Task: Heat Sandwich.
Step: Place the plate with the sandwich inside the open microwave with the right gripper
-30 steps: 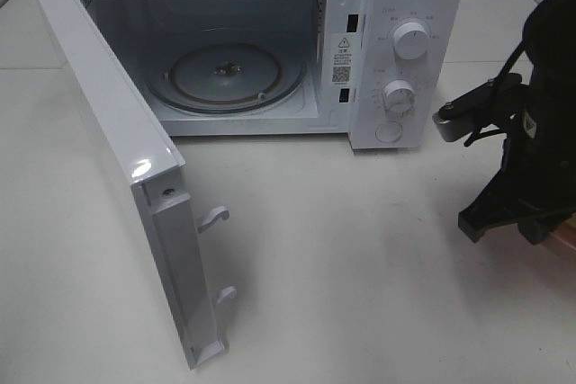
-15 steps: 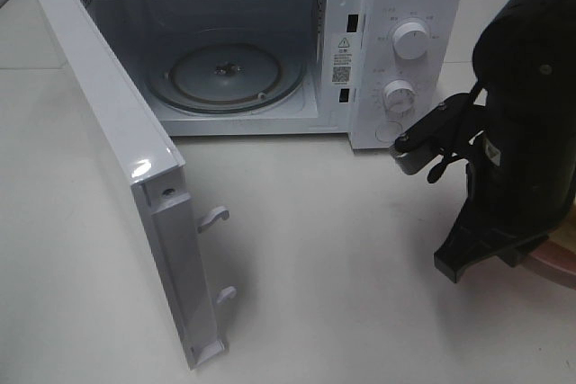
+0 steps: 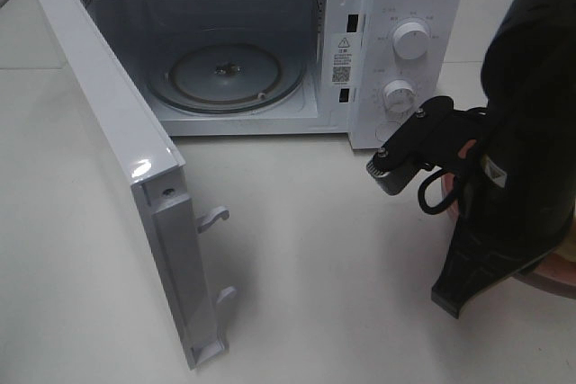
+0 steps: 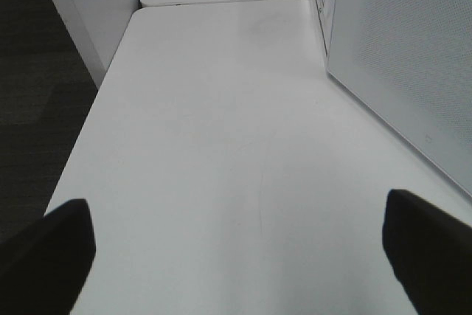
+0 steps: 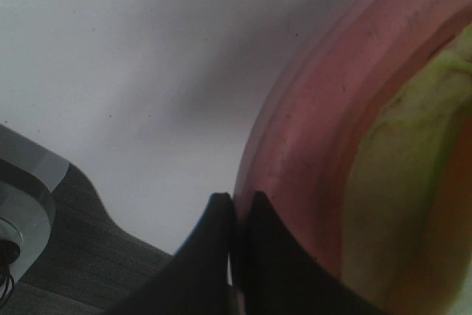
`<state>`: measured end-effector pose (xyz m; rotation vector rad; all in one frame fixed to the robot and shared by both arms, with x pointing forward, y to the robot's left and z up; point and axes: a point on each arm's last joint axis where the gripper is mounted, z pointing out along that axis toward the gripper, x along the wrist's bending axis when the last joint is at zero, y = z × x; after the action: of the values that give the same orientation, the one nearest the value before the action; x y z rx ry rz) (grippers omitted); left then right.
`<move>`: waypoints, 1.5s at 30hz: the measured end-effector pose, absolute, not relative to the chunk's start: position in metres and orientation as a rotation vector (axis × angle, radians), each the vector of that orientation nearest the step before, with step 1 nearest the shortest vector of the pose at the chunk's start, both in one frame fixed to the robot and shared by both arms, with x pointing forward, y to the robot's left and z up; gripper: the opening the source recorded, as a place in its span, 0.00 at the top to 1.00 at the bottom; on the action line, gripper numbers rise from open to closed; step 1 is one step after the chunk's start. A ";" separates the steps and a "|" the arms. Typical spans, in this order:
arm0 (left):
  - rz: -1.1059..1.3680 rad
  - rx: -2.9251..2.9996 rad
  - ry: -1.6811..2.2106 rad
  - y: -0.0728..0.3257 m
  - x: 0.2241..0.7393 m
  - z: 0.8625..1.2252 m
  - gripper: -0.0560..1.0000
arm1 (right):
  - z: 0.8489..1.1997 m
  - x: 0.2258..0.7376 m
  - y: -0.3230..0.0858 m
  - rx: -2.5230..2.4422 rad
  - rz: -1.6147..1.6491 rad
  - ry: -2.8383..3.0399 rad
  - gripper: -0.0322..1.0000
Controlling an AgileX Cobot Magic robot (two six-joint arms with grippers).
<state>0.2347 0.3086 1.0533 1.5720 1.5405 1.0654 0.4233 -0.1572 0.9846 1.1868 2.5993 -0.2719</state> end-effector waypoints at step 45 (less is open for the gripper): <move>1.065 1.572 1.541 0.309 0.235 1.053 0.01 | 1.016 0.379 -0.147 0.073 -0.082 2.805 0.94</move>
<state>0.2347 0.3086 1.0533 1.5720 1.5405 1.0654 0.3789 -0.1469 1.0164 0.0725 2.8045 -0.0819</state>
